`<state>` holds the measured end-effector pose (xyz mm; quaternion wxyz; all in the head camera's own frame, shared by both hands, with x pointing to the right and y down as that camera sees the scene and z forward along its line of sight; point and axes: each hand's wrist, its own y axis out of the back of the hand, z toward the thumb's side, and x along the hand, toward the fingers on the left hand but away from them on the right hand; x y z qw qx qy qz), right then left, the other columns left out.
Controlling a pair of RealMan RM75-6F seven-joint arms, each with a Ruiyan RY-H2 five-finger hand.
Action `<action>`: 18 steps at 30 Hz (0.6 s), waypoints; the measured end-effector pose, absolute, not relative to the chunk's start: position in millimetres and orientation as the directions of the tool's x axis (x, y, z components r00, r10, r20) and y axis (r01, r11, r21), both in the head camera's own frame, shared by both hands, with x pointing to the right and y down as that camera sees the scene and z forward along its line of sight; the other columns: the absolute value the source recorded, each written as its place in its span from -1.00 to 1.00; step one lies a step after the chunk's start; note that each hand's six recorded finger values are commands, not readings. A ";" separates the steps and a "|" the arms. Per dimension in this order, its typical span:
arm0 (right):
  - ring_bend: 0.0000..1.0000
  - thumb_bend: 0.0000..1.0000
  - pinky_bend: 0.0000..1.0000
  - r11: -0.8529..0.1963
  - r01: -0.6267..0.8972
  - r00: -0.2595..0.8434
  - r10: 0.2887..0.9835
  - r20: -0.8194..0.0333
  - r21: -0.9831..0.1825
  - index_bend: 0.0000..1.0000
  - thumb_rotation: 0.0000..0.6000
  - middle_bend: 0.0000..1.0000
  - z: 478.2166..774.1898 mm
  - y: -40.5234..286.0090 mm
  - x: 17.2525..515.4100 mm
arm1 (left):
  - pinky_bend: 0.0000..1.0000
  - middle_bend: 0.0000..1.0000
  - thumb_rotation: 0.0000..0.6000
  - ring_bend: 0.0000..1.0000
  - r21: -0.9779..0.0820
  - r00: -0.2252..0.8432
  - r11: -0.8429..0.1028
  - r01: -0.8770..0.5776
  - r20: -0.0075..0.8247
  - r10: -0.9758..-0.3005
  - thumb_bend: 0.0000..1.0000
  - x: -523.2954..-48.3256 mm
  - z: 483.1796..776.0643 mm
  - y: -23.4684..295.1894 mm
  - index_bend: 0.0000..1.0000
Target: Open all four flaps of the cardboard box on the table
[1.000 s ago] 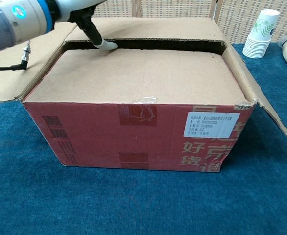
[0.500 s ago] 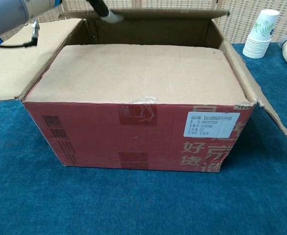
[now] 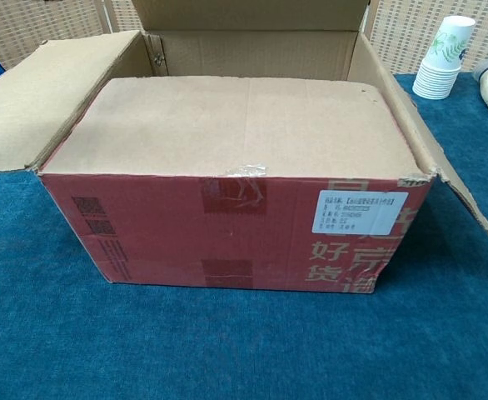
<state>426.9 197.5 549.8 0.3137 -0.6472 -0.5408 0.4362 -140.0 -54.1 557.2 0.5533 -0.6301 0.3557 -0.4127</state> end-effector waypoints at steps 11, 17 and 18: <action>-1.00 -1.00 -1.00 -0.228 0.408 0.046 0.972 -0.229 -0.884 -1.00 1.00 -1.00 551.1 197.6 421.9 | -0.97 -1.00 1.00 -1.00 -0.991 0.322 -0.078 0.105 0.108 -0.941 -1.00 -147.9 556.7 -106.8 -0.87; -1.00 -1.00 -1.00 -0.237 0.400 0.045 0.970 -0.239 -0.885 -1.00 1.00 -1.00 554.7 196.0 420.7 | -0.96 -1.00 1.00 -1.00 -0.979 0.262 -0.111 0.170 0.154 -0.953 -1.00 -153.6 580.7 -127.7 -0.87; -1.00 -1.00 -1.00 -0.237 0.400 0.044 0.970 -0.240 -0.885 -1.00 1.00 -1.00 555.1 195.8 420.8 | -0.96 -1.00 1.00 -1.00 -0.977 0.254 -0.120 0.178 0.163 -0.953 -1.00 -154.3 585.4 -129.7 -0.86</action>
